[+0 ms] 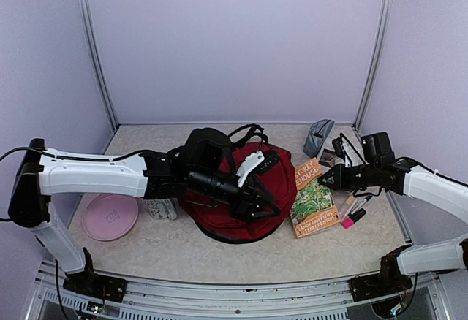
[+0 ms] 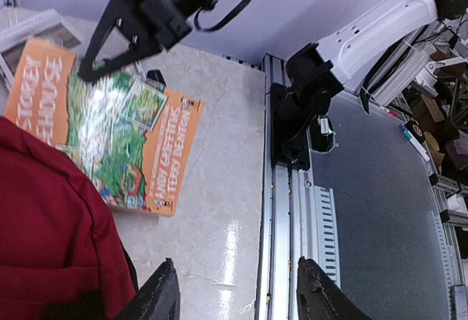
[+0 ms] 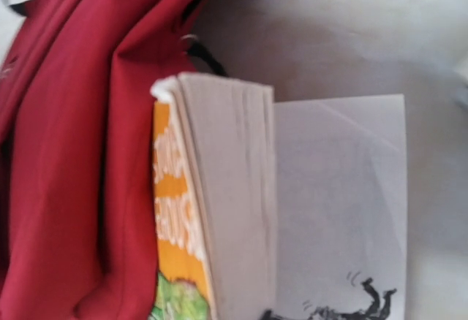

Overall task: Pack the student bag
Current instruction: Pick up the book from the center of the board, then pass from the right arm to the left

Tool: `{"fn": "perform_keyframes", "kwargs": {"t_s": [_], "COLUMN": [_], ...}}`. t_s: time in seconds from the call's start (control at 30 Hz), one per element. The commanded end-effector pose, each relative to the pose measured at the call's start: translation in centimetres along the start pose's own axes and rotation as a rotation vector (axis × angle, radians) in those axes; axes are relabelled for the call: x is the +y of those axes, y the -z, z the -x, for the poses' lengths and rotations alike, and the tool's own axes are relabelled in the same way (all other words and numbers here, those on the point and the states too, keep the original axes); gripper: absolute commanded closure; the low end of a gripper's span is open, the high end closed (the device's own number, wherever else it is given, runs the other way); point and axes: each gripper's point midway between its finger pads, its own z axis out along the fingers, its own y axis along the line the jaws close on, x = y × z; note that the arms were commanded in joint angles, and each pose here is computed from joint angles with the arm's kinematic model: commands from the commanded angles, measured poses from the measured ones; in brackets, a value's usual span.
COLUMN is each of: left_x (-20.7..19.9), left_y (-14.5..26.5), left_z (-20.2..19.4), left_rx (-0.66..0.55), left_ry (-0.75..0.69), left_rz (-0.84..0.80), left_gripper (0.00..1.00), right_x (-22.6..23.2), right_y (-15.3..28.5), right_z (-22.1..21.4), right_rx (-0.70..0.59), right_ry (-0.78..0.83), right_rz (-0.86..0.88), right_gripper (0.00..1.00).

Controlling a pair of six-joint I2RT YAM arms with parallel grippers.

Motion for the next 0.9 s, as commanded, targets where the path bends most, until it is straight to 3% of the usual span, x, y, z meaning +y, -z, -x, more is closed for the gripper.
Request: {"fn": "perform_keyframes", "kwargs": {"t_s": [0.0,0.1,0.23,0.33,0.47,0.77,0.87], "left_x": [0.4,1.4,2.8,5.2,7.3,8.5,6.8], "left_y": [-2.5,-4.7,-7.1,-8.2,-7.6,-7.4,-6.9], "left_z": [0.9,0.5,0.1,0.1,1.3,2.6,4.3], "left_rx": [-0.061,-0.046,-0.094,-0.137,-0.244,-0.309,-0.350], "left_ry": [0.067,0.122,0.220,0.324,0.407,0.398,0.339], "left_rz": [-0.053,-0.077,-0.143,-0.141,-0.150,-0.117,-0.166], "left_gripper": [0.47,0.47,0.41,0.28,0.03,0.01,0.07], "right_x": [-0.8,-1.4,0.8,3.1,6.7,11.9,12.4], "right_y": [4.2,6.4,7.4,8.2,10.1,12.7,12.8], "right_z": [3.8,4.3,4.5,5.1,5.9,5.3,5.0], "right_rx": [-0.157,-0.221,-0.259,-0.291,-0.347,-0.383,-0.384], "right_ry": [0.000,-0.005,0.054,0.113,0.214,0.344,0.345], "right_rz": [-0.094,-0.136,-0.029,0.066,0.219,0.507,0.547], "right_gripper": [1.00,1.00,1.00,1.00,1.00,1.00,1.00]}}
